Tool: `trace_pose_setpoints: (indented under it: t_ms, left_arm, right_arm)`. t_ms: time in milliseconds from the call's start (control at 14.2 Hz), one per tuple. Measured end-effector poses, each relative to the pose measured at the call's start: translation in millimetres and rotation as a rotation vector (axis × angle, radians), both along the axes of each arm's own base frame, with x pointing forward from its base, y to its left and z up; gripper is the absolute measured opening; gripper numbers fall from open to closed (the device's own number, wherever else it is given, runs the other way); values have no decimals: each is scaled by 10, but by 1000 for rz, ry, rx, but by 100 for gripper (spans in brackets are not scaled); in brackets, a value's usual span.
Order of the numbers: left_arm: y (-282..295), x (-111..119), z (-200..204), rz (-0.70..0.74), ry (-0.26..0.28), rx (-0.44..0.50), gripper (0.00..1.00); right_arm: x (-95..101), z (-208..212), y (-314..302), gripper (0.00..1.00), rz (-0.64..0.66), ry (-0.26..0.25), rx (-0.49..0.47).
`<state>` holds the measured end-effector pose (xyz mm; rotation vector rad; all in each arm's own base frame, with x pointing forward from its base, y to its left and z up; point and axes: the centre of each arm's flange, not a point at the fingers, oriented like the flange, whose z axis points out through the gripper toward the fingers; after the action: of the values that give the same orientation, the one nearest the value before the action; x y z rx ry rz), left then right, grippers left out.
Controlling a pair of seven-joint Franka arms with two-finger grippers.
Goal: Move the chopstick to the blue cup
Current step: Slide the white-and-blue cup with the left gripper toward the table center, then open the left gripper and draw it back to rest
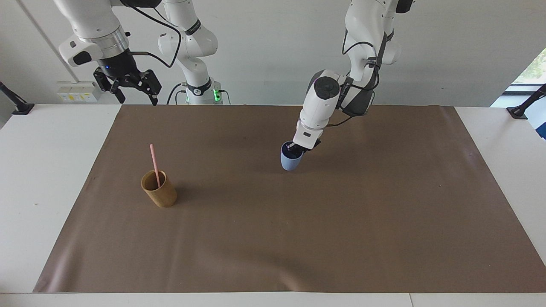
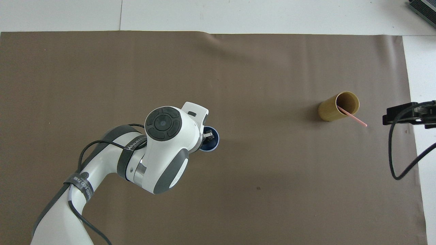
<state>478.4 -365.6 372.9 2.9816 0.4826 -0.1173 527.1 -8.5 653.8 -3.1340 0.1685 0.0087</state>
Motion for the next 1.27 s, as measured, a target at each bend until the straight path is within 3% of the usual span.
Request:
trace_pose_setpoints:
  t_ms: [141, 353, 636, 777, 989, 1271]
  left_arm:
    - [24, 8, -18, 8, 2, 3, 7]
    - [51, 26, -22, 14, 2, 4, 33]
    - [65, 36, -10, 16, 4, 6, 45]
    - [83, 71, 101, 20, 0, 2, 67]
    - [281, 212, 588, 8, -23, 29, 99]
    - [811, 338, 1428, -134, -89, 61, 100]
  right_arm:
    - [0, 0, 0, 100, 0, 0, 0]
    - [0, 0, 0, 100, 0, 0, 0]
    - [0, 0, 0, 100, 0, 0, 0]
    - [0, 0, 0, 100, 0, 0, 0]
    - [0, 1, 0, 100, 0, 0, 0]
    - [0, 1, 0, 100, 0, 0, 0]
